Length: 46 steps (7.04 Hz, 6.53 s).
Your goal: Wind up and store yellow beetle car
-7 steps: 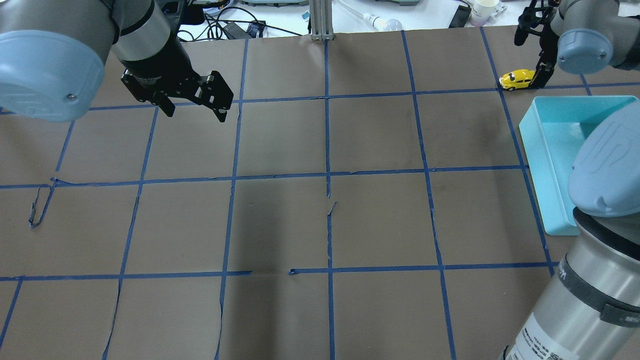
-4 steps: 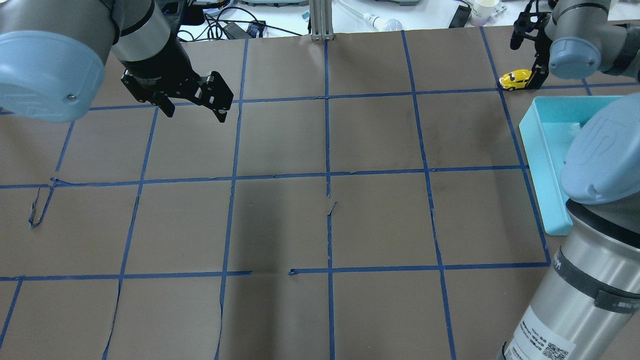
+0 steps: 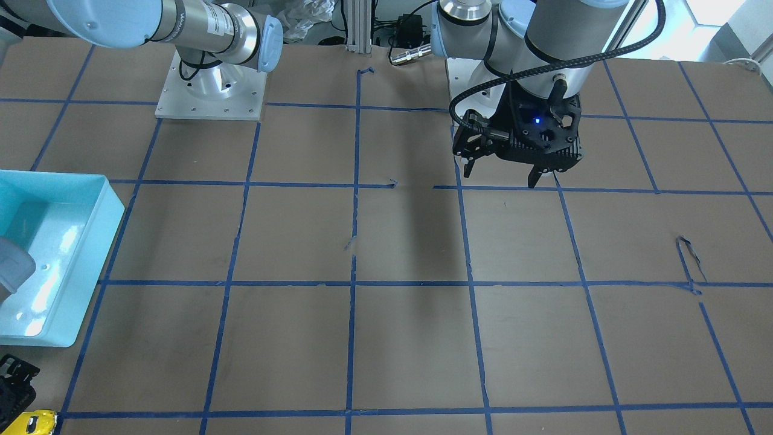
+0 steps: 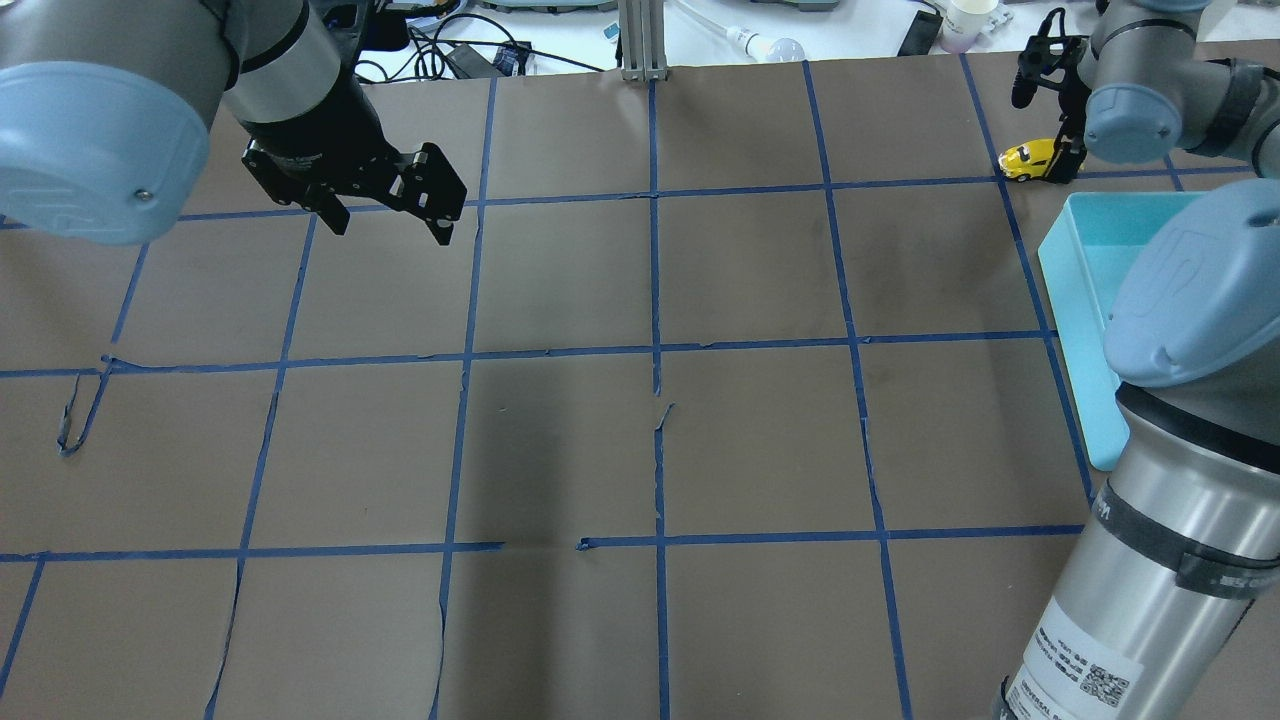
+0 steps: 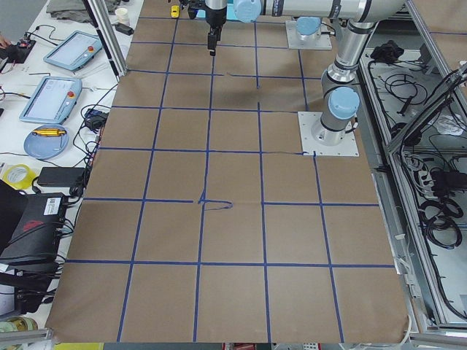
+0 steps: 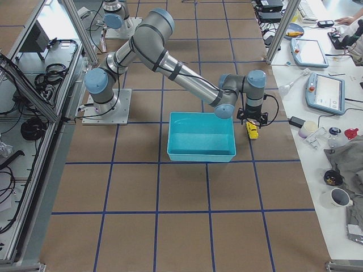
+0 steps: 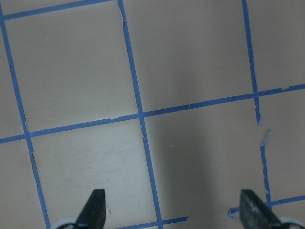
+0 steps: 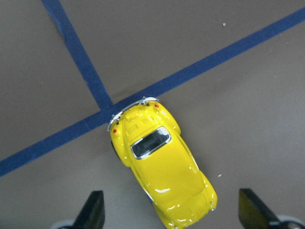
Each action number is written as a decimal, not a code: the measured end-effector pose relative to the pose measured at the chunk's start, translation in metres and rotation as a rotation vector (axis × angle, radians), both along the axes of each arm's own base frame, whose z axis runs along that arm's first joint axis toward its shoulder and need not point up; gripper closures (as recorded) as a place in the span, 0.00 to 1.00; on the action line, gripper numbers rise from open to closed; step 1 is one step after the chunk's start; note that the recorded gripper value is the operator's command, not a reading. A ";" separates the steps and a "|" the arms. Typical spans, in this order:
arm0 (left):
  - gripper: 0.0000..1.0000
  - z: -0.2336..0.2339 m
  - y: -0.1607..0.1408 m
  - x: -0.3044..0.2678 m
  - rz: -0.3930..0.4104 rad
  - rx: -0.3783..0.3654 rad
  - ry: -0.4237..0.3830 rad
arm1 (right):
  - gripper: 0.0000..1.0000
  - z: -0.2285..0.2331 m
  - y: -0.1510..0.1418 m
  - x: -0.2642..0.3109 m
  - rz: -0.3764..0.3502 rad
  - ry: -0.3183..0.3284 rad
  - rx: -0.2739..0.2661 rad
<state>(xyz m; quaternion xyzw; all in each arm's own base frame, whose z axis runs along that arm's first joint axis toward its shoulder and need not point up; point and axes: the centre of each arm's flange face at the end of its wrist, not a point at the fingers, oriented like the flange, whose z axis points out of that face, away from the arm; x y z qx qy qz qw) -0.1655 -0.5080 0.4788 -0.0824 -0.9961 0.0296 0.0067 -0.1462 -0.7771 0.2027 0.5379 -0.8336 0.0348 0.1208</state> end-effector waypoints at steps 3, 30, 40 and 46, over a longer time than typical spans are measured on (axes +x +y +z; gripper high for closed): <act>0.00 0.000 0.000 0.000 0.000 0.000 -0.001 | 0.56 -0.018 -0.003 -0.001 0.003 -0.007 0.019; 0.00 0.000 0.000 0.000 0.000 -0.001 -0.003 | 0.06 0.017 0.214 -0.074 0.136 -0.114 0.365; 0.00 0.022 0.011 0.000 0.001 -0.055 0.011 | 0.00 0.191 0.226 0.012 -0.525 -0.129 0.039; 0.00 0.023 0.013 0.002 0.001 -0.054 -0.001 | 0.00 0.237 0.261 0.233 -1.140 -0.227 -0.006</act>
